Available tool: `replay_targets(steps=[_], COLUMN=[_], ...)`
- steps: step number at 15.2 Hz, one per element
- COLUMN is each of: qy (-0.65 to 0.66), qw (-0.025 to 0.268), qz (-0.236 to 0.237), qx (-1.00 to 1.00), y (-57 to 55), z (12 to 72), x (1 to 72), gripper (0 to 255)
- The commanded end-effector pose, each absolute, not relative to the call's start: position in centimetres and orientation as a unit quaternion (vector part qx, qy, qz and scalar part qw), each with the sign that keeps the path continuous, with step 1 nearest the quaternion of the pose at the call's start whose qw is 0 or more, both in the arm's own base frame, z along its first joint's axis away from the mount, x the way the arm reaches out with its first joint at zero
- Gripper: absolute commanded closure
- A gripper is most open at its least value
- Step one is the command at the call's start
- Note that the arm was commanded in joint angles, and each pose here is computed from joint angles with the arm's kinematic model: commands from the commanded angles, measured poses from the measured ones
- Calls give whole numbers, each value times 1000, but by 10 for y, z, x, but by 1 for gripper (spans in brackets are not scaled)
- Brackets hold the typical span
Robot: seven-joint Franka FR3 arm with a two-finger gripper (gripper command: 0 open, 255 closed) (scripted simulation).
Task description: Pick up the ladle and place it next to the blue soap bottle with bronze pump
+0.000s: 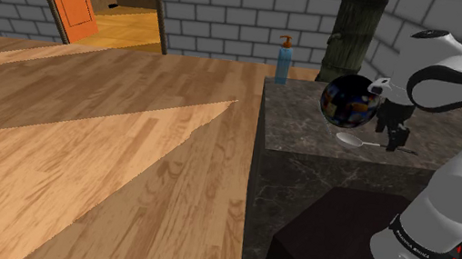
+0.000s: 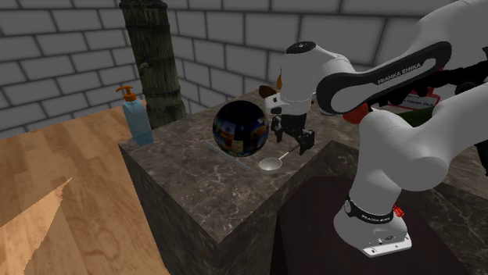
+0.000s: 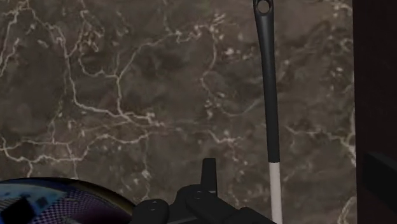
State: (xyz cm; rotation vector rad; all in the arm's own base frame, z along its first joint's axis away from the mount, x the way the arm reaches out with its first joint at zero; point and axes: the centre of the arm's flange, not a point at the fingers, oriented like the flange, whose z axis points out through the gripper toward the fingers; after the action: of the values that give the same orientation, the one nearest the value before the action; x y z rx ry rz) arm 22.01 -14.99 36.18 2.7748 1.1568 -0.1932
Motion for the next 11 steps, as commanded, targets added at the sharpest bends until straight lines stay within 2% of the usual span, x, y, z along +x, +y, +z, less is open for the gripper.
replay_targets(steps=[1,11], qy=[385,385], qw=[65,65], qz=[-64,-64], qx=[918,918], y=[-154,-157], z=[351,332], x=[220,218], gripper=[0,0])
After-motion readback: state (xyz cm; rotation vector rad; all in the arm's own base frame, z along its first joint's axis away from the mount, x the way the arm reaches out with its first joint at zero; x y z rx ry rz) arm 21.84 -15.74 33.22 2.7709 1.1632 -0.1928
